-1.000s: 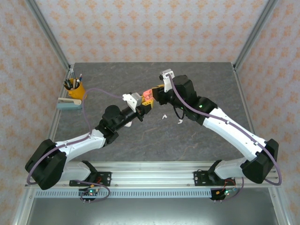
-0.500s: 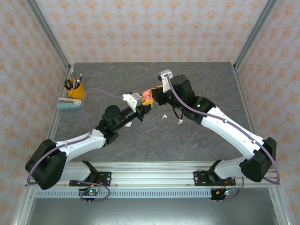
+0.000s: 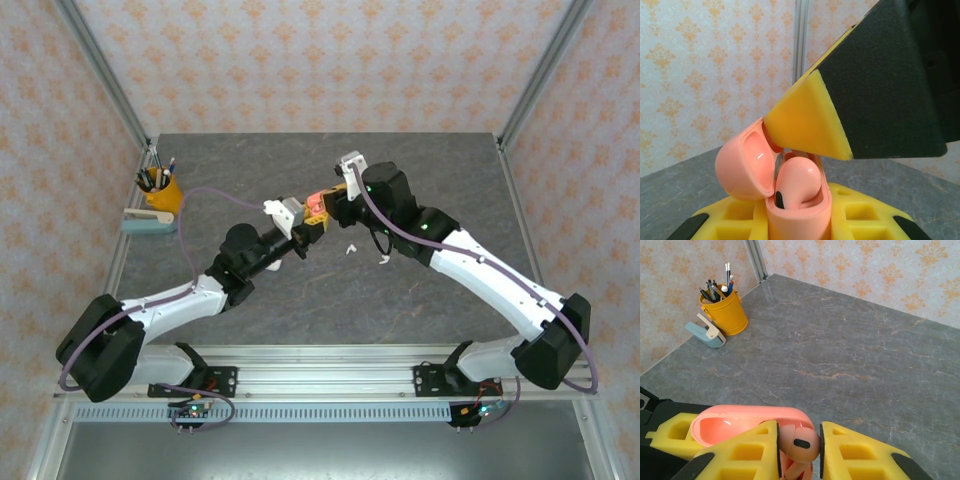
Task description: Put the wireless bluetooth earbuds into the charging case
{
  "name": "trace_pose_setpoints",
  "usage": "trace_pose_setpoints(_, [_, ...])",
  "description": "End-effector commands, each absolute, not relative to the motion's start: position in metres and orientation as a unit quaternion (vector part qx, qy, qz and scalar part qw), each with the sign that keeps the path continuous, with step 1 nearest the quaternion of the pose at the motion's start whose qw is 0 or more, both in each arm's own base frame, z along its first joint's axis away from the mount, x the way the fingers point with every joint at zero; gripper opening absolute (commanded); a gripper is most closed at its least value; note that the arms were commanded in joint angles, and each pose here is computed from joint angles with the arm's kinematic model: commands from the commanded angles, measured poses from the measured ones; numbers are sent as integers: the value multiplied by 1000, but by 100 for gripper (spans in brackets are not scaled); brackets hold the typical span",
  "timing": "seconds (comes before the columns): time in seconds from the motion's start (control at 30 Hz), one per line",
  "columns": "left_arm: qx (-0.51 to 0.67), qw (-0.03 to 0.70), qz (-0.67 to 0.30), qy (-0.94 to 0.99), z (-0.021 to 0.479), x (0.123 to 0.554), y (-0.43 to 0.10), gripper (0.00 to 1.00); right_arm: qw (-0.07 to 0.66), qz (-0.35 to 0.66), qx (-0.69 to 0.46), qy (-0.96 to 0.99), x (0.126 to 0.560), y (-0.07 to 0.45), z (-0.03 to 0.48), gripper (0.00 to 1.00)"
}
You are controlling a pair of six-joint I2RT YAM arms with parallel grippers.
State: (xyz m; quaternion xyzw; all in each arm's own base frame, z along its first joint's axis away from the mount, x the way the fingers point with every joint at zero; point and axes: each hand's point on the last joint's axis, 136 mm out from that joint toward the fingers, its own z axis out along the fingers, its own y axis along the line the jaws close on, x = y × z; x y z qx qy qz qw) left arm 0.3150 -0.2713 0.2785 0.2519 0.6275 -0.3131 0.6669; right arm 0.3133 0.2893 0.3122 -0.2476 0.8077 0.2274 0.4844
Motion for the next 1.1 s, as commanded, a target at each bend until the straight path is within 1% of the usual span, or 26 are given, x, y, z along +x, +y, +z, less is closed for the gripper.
trace_pose_setpoints(0.0, [244, 697, -328, 589, 312, 314, -275, 0, 490, 224, -271, 797, 302, 286, 316, 22])
trace_pose_setpoints(0.4, [242, 699, -328, 587, 315, 317, -277, 0, 482, 226, -294, 794, 292, 293, 310, 22])
trace_pose_setpoints(0.67, [242, 700, -328, 586, 316, 317, -277, 0, 488, 202, -288, 799, 296, 287, 309, 23])
trace_pose_setpoints(0.9, [242, 698, -332, 586, 315, 316, -277, 0, 499, 180, -273, 803, 303, 280, 314, 28])
trace_pose_setpoints(1.07, [242, 698, -333, 585, 314, 315, -277, 0, 507, 180, -259, 802, 307, 277, 321, 35])
